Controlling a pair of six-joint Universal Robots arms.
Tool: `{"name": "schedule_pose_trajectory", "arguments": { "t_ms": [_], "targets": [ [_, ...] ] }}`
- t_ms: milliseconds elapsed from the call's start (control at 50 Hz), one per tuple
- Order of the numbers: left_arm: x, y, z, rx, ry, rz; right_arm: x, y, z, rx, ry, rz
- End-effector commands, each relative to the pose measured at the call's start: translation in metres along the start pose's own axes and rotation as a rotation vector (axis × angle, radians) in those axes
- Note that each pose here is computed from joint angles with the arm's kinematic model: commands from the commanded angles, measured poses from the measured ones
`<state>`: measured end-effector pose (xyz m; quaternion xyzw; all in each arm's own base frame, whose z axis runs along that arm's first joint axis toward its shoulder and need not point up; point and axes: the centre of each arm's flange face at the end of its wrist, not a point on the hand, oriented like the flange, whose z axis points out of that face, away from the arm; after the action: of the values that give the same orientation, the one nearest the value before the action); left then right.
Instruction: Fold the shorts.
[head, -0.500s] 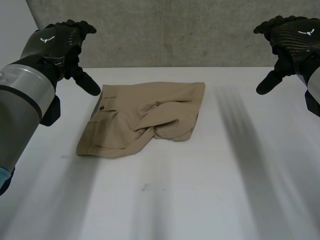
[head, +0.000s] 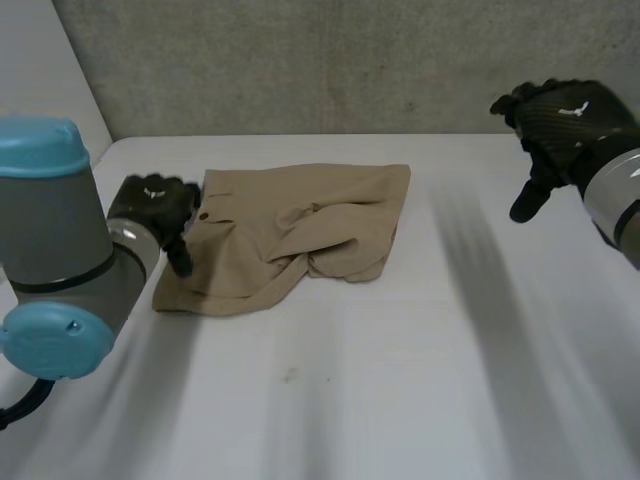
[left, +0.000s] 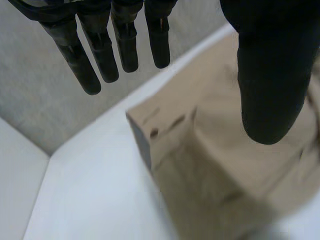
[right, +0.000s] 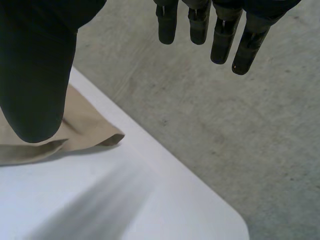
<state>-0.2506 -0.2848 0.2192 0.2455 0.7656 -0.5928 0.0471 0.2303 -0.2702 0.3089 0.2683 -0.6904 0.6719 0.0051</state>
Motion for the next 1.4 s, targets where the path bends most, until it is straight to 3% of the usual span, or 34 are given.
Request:
{"name": "schedule_pose_trajectory", "arguments": {
  "t_ms": [20, 260, 400, 1400],
  "targets": [
    [-0.006, 0.035, 0.021, -0.076, -0.018, 0.013, -0.019, 0.012, 0.008, -0.025, -0.052, -0.002],
    [-0.02, 0.063, 0.047, -0.087, 0.098, -0.031, -0.029, 0.029, 0.014, -0.061, -0.078, -0.004],
    [-0.028, 0.081, 0.059, -0.13, 0.091, -0.015, -0.032, 0.031, 0.014, -0.069, -0.086, -0.004],
    [-0.014, 0.081, 0.047, -0.123, 0.123, 0.032, -0.034, 0.036, 0.013, -0.074, -0.086, -0.005]
  ]
}}
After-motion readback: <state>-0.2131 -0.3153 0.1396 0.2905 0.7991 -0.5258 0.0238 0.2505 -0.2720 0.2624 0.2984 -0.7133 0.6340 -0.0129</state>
